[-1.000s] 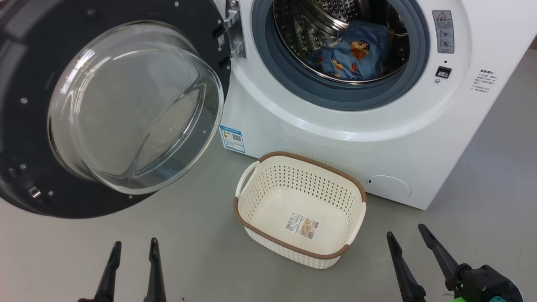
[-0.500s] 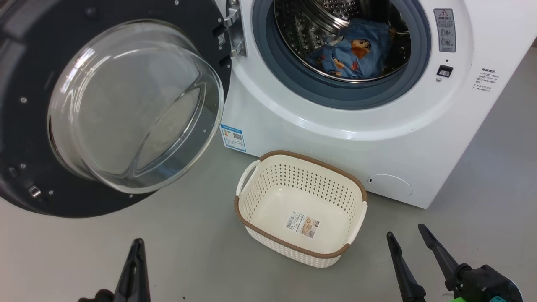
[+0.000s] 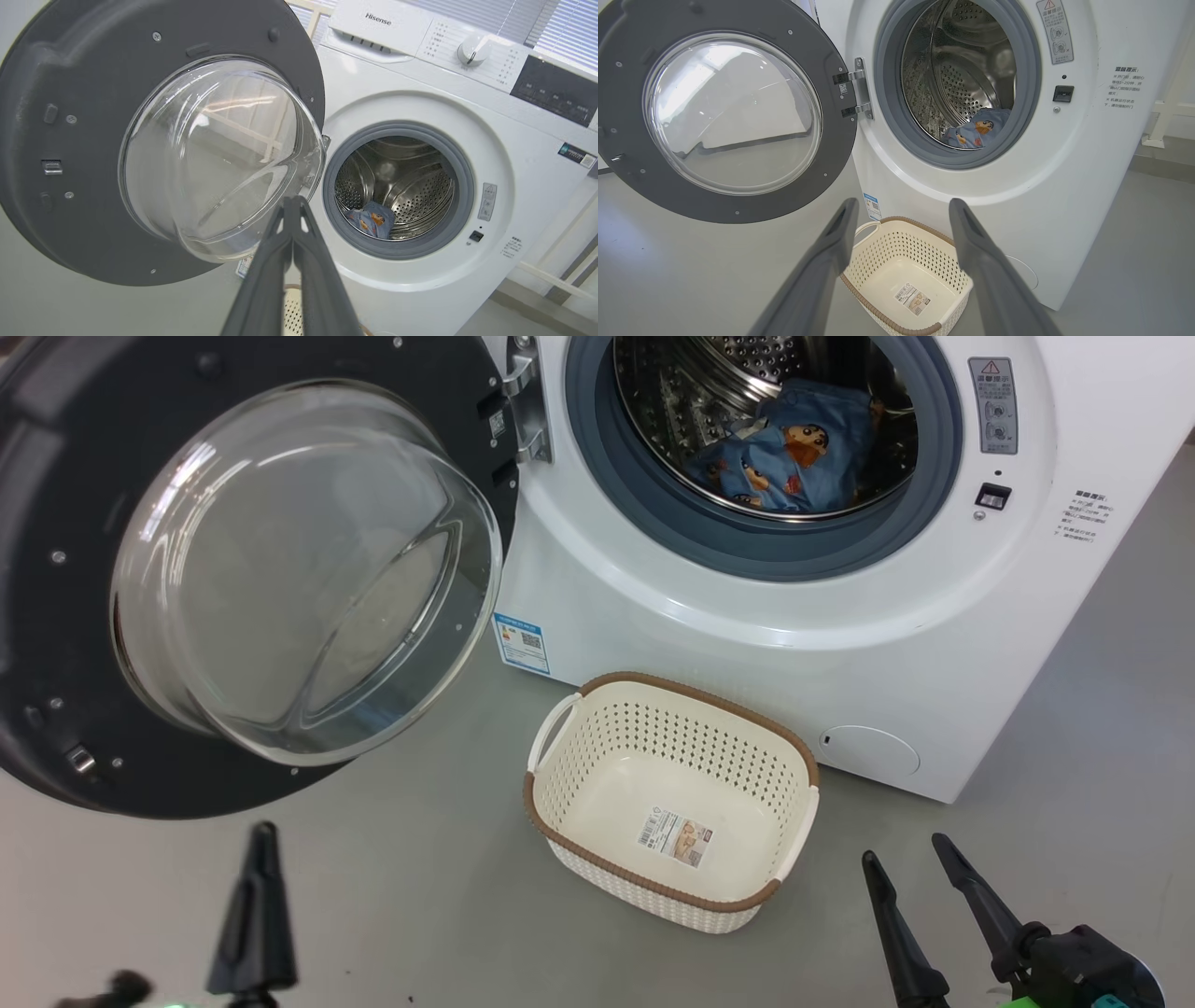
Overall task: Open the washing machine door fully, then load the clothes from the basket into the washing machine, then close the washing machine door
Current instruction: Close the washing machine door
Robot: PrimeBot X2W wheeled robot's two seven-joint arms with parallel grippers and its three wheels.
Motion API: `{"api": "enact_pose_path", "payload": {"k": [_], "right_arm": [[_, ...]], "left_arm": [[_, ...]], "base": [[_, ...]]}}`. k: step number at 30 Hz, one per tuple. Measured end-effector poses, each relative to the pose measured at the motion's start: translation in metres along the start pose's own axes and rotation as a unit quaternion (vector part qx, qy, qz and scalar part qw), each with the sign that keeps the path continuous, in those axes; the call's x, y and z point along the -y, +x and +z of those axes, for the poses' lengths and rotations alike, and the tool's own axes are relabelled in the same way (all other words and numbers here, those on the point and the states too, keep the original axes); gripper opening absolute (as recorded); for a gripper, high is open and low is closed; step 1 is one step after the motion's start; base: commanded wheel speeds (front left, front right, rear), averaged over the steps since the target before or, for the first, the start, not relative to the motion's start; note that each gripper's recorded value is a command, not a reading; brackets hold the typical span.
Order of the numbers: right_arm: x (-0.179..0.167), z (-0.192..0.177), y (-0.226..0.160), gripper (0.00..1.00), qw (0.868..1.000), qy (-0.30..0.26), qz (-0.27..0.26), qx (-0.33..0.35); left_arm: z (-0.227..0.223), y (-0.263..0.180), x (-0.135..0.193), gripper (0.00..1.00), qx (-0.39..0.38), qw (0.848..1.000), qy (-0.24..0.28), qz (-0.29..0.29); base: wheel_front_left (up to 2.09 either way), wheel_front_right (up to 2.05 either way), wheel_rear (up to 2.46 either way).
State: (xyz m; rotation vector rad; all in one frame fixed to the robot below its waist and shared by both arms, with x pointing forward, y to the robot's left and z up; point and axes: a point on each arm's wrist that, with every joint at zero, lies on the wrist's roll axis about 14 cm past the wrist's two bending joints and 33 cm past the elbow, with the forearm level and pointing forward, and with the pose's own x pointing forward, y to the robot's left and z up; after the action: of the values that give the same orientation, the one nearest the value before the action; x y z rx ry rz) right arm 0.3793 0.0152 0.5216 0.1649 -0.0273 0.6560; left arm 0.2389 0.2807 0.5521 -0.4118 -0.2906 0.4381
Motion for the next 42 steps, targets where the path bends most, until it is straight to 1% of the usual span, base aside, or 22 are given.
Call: {"api": "enact_pose_path", "payload": {"k": [3,5,7,10,14,19,23,27,28,31,32,35,37,38,40,42], "right_arm": [[0.0,0.0,0.0,1.0,1.0,0.0,0.0,0.0],[0.0,0.0,0.0,1.0,1.0,0.0,-0.001,0.001],[0.001,0.001,0.001,1.0,1.0,0.0,-0.001,0.001],[0.002,0.002,0.002,1.0,1.0,-0.001,-0.002,0.003],[0.002,0.002,0.003,1.0,1.0,0.0,-0.002,0.001],[0.002,0.0,0.005,1.0,1.0,0.002,0.0,0.0],[0.002,-0.002,0.006,1.0,1.0,0.004,0.001,-0.002],[0.003,-0.004,0.007,1.0,1.0,0.004,0.002,-0.008],[0.004,-0.005,0.007,1.0,1.0,0.004,0.002,-0.008],[0.005,-0.006,0.008,1.0,1.0,0.004,0.003,-0.009],[0.005,-0.006,0.008,1.0,1.0,0.004,0.003,-0.01],[0.007,-0.011,0.01,1.0,1.0,0.005,0.004,-0.018],[0.008,-0.013,0.01,1.0,1.0,0.005,0.006,-0.02],[0.008,-0.014,0.011,1.0,1.0,0.004,0.006,-0.022],[0.009,-0.015,0.011,1.0,1.0,0.002,0.008,-0.024],[0.011,-0.015,0.012,1.0,1.0,0.0,0.009,-0.024]], "left_arm": [[0.024,0.004,-0.005,0.0,0.041,0.997,-0.067,-0.001],[0.041,0.006,-0.012,0.0,0.07,0.992,-0.109,0.003],[0.059,0.008,-0.019,0.0,0.1,0.986,-0.135,0.007],[0.095,0.016,-0.021,0.0,0.16,0.969,-0.187,-0.006],[0.145,0.022,-0.023,0.0,0.227,0.94,-0.252,-0.038],[0.197,0.029,-0.036,0.0,0.267,0.917,-0.287,-0.075],[0.237,0.036,-0.045,0.0,0.298,0.895,-0.315,-0.102],[0.27,0.048,-0.067,0.0,0.313,0.882,-0.34,-0.095],[0.276,0.052,-0.074,0.0,0.313,0.883,-0.339,-0.086],[0.289,0.065,-0.093,0.0,0.301,0.892,-0.333,-0.055],[0.289,0.071,-0.099,0.0,0.292,0.896,-0.33,-0.043],[0.283,0.09,-0.112,0.0,0.268,0.9,-0.343,-0.011],[0.277,0.103,-0.12,0.0,0.251,0.895,-0.368,0.005],[0.272,0.108,-0.125,0.0,0.239,0.896,-0.373,0.018],[0.262,0.117,-0.135,0.0,0.22,0.893,-0.391,0.04],[0.248,0.126,-0.143,0.0,0.19,0.897,-0.393,0.067]], "base": [[0.0,0.0,0.0],[0.0,0.0,0.0],[0.0,0.0,0.0],[0.0,0.0,0.0],[0.0,0.0,0.0],[0.0,0.0,0.0],[0.0,0.0,0.0],[0.0,0.0,0.0],[0.0,0.0,0.0],[0.0,0.0,0.0],[0.0,0.0,0.0],[0.0,0.0,0.0],[0.0,0.0,0.0],[0.0,0.0,0.0],[0.0,0.0,0.0],[0.0,0.0,0.0]]}}
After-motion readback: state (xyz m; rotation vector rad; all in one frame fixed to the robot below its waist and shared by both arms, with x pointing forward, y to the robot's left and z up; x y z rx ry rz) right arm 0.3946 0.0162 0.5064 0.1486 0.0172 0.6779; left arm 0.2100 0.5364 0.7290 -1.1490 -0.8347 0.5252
